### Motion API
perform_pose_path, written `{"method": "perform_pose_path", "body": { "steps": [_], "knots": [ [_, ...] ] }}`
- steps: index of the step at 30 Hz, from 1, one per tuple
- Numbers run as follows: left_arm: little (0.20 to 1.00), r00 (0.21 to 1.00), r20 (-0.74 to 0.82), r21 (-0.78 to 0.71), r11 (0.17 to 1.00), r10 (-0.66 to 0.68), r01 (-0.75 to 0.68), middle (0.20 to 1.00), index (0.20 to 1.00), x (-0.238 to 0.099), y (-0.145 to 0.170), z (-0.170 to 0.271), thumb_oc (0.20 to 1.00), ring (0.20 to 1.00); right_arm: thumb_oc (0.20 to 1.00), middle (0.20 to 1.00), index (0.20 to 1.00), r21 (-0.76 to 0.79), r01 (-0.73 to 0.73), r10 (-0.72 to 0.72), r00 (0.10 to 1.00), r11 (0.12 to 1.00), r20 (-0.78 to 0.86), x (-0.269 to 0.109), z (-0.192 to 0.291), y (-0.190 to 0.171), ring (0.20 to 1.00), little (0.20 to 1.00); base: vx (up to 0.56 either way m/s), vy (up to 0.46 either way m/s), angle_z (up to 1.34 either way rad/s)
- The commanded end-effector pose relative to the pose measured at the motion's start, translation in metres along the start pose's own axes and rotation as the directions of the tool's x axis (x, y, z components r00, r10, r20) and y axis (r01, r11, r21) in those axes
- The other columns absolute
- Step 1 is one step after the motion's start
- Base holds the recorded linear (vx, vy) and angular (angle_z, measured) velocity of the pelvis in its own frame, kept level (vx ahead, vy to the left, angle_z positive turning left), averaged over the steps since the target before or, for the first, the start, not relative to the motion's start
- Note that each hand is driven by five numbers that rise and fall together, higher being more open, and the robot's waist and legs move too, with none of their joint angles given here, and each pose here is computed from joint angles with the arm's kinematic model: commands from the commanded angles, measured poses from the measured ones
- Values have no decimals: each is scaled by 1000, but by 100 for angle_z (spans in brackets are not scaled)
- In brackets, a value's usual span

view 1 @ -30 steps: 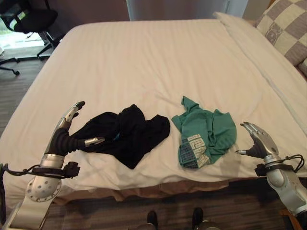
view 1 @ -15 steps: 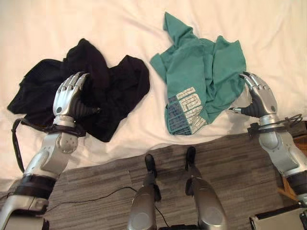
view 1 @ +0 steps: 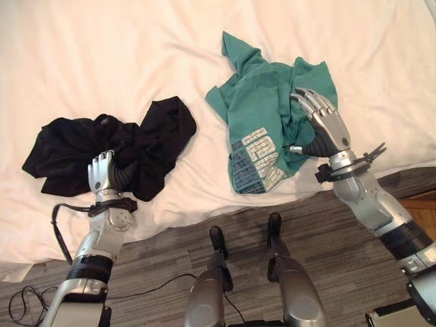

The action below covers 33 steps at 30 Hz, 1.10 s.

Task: Tidy up the quilt and then pick up the clothes from the bed and put them into the laundry hamper.

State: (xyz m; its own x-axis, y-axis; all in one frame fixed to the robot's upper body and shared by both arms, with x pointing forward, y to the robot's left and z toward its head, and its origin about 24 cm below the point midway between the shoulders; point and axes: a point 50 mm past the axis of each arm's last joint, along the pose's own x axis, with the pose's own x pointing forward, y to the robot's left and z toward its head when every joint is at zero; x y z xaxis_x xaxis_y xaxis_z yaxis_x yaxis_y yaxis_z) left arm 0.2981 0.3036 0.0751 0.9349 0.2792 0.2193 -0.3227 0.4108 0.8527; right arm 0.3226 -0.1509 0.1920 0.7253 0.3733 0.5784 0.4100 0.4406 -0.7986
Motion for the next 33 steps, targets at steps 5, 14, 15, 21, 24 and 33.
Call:
{"method": "perform_pose_path", "body": {
  "steps": [5,14,15,21,24,33],
  "knots": [
    [200,884,-213,-239,899,-417,367,200,200,-124,-64,-62,200,200,1000,1000,1000,-86,-96,93,995,992,-40,29,-16,10,1000,1000,-21,-30,13],
    [200,902,-86,-395,846,-422,358,200,200,-109,-56,-39,200,200,200,200,200,182,-420,457,790,889,-408,-31,-71,76,200,200,-2,-26,27],
    [200,897,-78,-398,838,-435,372,200,200,-108,-57,-37,200,200,200,200,200,229,-432,489,763,872,-423,-42,-73,82,200,200,46,27,22],
    [200,813,-56,-411,756,-579,510,200,200,-127,-78,-31,200,200,200,200,200,737,-245,727,521,629,-447,-188,-47,126,200,200,125,79,22],
    [200,783,-73,-427,729,-617,535,200,200,-137,-85,-34,200,200,200,200,200,805,-110,757,434,583,-489,-227,-43,129,200,200,99,136,-14],
    [200,683,-194,-644,616,-705,453,200,200,-185,-106,-47,200,200,200,200,200,836,261,845,112,482,-522,-338,-5,140,200,200,-1,115,-29]
  ]
}}
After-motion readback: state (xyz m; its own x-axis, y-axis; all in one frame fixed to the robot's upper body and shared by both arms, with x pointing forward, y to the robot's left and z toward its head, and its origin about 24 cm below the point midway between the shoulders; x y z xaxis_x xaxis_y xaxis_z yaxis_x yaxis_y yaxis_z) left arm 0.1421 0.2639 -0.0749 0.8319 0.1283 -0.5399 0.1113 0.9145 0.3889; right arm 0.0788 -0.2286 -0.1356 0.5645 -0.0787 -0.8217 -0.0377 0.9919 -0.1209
